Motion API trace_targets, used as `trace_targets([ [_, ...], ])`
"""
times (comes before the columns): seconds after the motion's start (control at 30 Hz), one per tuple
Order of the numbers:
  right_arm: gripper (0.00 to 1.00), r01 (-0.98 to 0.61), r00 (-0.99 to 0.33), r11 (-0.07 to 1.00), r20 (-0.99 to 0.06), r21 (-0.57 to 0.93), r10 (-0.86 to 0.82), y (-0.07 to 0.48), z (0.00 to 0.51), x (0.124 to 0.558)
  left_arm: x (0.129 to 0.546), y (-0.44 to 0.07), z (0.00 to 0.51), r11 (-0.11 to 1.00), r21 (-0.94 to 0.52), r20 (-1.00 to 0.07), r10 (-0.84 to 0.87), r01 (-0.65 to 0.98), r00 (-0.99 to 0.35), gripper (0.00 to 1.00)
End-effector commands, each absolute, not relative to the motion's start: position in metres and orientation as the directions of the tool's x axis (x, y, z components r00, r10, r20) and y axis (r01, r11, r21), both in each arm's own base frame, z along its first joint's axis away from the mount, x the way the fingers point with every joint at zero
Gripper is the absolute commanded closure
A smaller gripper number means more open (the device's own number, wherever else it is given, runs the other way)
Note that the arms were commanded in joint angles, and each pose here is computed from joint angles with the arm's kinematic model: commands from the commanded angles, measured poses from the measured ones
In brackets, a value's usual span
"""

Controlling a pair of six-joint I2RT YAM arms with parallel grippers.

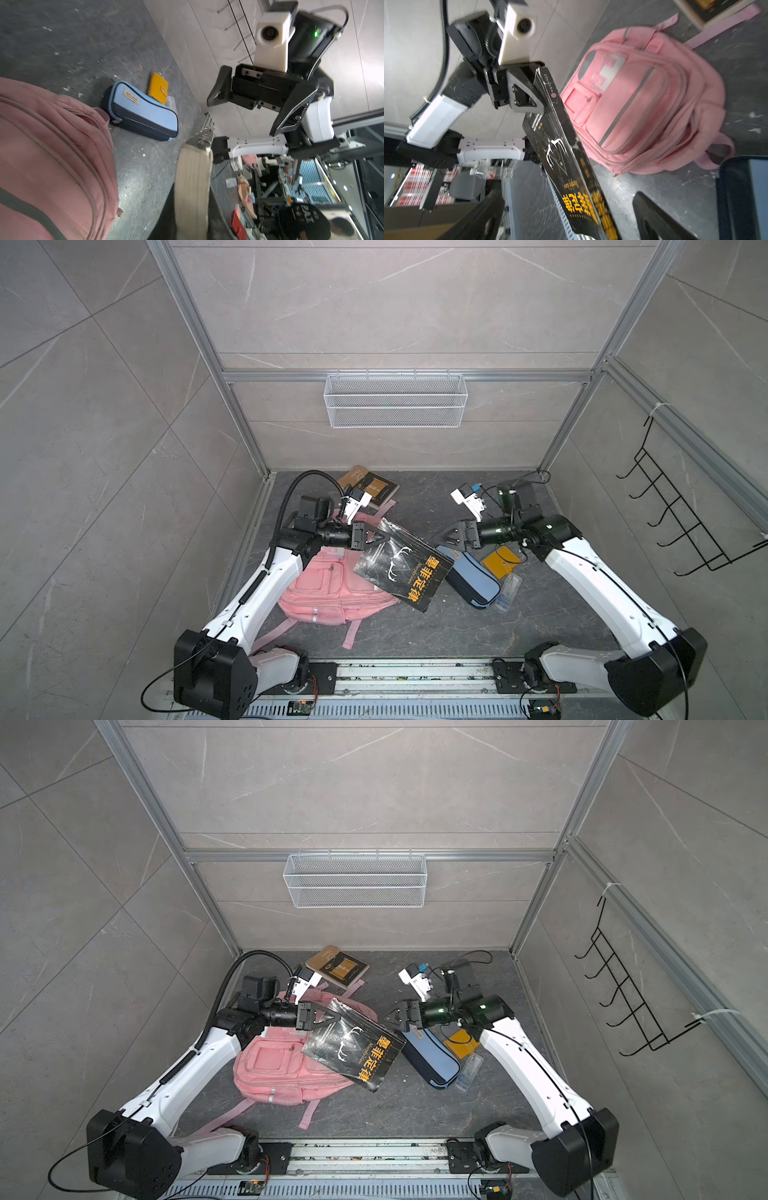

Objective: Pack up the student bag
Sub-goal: 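Raise the black book with the right gripper while the left gripper releases it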

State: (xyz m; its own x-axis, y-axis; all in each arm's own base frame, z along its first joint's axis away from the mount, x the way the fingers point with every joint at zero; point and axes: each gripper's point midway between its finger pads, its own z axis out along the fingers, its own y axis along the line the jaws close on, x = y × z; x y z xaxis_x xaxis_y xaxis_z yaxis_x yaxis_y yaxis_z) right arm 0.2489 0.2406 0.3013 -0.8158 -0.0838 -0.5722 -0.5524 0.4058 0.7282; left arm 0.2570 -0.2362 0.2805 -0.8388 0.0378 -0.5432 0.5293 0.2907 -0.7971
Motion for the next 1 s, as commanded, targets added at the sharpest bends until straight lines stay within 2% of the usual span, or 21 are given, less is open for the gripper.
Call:
trace_targets([
  [0.0, 0.00, -0.540, -0.810, 0.346, -0.586, 0.767, 0.033, 0.242, 0.321, 0.256, 0.274, -0.231, 0.335, 0.253, -0.762, -0.633, -0.094, 0.596, -0.769, 1.00],
  [0.13, 0.00, -0.512, -0.824, 0.353, -0.564, 0.783, 0.056, 0.240, 0.304, 0.255, 0.288, -0.222, 0.344, 0.269, -0.776, -0.620, -0.159, 0.571, -0.768, 1.00],
  [0.4, 0.00, -0.463, -0.826, 0.343, -0.538, 0.817, 0.168, 0.243, 0.287, 0.281, 0.299, -0.219, 0.364, 0.225, -0.790, -0.612, -0.237, 0.570, -0.755, 1.00],
  [0.63, 0.02, -0.479, -0.824, 0.237, -0.526, 0.845, 0.210, 0.253, 0.295, 0.291, 0.299, -0.218, 0.367, 0.208, -0.800, -0.600, -0.262, 0.563, -0.756, 1.00],
  [0.8, 0.12, -0.496, -0.825, 0.179, -0.526, 0.849, 0.206, 0.260, 0.299, 0.290, 0.300, -0.217, 0.369, 0.197, -0.808, -0.590, -0.287, 0.556, -0.755, 1.00],
  [0.97, 0.34, -0.498, -0.830, 0.155, -0.521, 0.853, 0.197, 0.268, 0.298, 0.289, 0.302, -0.217, 0.370, 0.187, -0.812, -0.583, -0.302, 0.553, -0.754, 1.00],
])
